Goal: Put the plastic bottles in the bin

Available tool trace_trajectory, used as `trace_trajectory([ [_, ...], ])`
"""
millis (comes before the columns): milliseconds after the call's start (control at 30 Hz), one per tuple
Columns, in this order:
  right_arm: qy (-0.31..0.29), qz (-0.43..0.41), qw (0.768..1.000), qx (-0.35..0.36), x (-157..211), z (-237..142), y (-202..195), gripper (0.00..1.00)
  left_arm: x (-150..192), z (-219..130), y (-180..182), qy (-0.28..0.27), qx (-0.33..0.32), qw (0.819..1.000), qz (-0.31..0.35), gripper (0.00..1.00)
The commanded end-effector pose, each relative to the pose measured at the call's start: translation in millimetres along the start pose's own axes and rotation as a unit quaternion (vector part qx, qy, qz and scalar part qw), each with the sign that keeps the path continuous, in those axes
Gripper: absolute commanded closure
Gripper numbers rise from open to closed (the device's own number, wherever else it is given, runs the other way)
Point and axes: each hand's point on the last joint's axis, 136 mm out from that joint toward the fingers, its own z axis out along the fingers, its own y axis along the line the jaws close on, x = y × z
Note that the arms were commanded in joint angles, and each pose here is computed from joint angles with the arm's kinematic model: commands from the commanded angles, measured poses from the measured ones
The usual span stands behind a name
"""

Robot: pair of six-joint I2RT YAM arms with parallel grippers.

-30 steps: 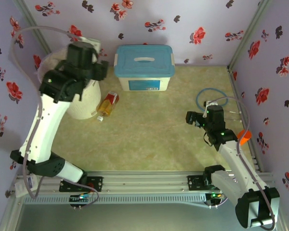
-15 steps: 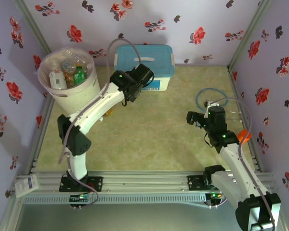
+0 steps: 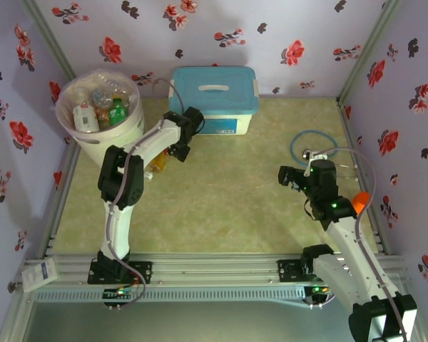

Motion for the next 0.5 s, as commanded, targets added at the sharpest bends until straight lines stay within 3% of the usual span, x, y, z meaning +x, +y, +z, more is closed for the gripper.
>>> trace_trajectory([
  [0, 0.001, 0.009, 1.0, 0.006, 2.4, 4.0, -3.7, 0.01, -3.9, 16.0, -15.1, -0.001, 0.025, 0.999, -0.022, 0.05],
  [233, 0.001, 0.007, 1.0, 0.012, 2.7, 3.7, -5.7, 0.01, 15.7, 36.9, -24.1, 0.045, 0.086, 0.994, -0.058, 0.1],
  [467, 0.0, 0.011, 1.0, 0.006, 0.8, 4.8, -3.1, 0.01, 24.3, 25.2, -43.1, 0.051, 0.132, 0.987, -0.071, 0.12],
])
